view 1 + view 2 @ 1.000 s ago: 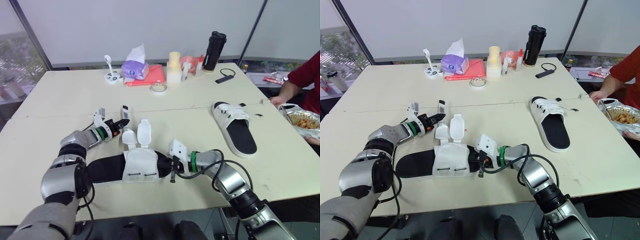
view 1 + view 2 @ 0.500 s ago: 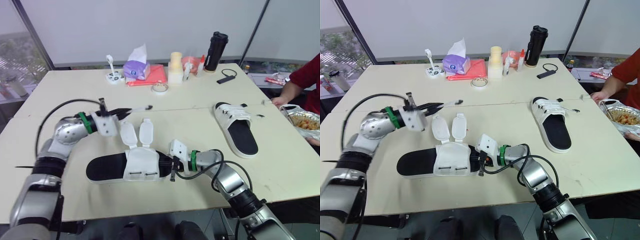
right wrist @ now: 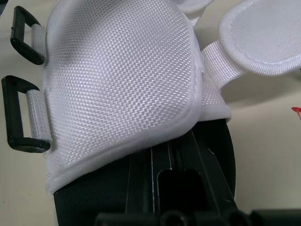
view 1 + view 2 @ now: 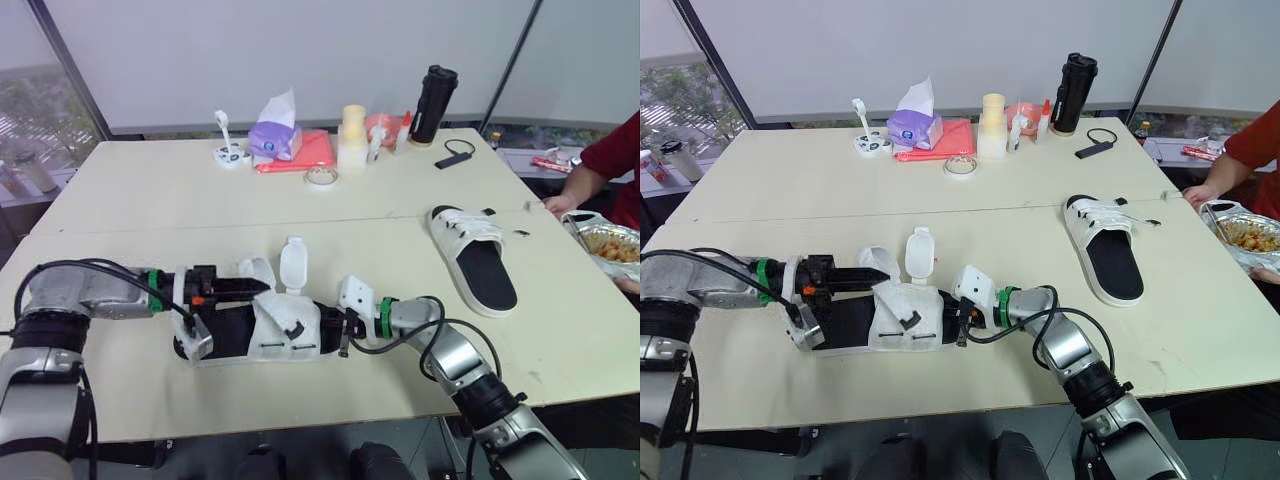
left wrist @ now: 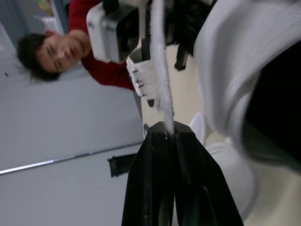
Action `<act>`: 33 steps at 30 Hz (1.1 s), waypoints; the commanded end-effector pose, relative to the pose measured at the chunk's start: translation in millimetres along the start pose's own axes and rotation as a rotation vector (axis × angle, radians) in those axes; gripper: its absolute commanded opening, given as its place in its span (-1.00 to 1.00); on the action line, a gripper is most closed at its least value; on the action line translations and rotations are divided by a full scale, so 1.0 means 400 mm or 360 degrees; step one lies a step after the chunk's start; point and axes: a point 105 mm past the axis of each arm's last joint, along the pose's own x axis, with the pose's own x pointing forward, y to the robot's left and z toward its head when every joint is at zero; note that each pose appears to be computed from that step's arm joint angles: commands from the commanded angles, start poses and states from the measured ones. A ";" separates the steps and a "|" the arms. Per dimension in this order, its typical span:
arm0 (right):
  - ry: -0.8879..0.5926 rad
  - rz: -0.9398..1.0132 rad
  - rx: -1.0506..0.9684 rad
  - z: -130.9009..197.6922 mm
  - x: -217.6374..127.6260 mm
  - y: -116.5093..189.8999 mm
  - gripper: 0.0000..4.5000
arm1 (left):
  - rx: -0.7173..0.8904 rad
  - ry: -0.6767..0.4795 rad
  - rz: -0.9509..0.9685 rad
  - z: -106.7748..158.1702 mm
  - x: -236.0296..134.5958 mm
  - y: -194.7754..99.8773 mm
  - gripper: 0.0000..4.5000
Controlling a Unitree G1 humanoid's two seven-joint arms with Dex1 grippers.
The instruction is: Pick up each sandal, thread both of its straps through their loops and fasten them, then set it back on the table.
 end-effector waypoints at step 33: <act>0.0118 0.0017 0.0098 -0.075 0.051 0.012 -1.00 | -0.3570 0.0555 0.0890 -0.027 -0.169 0.084 0.29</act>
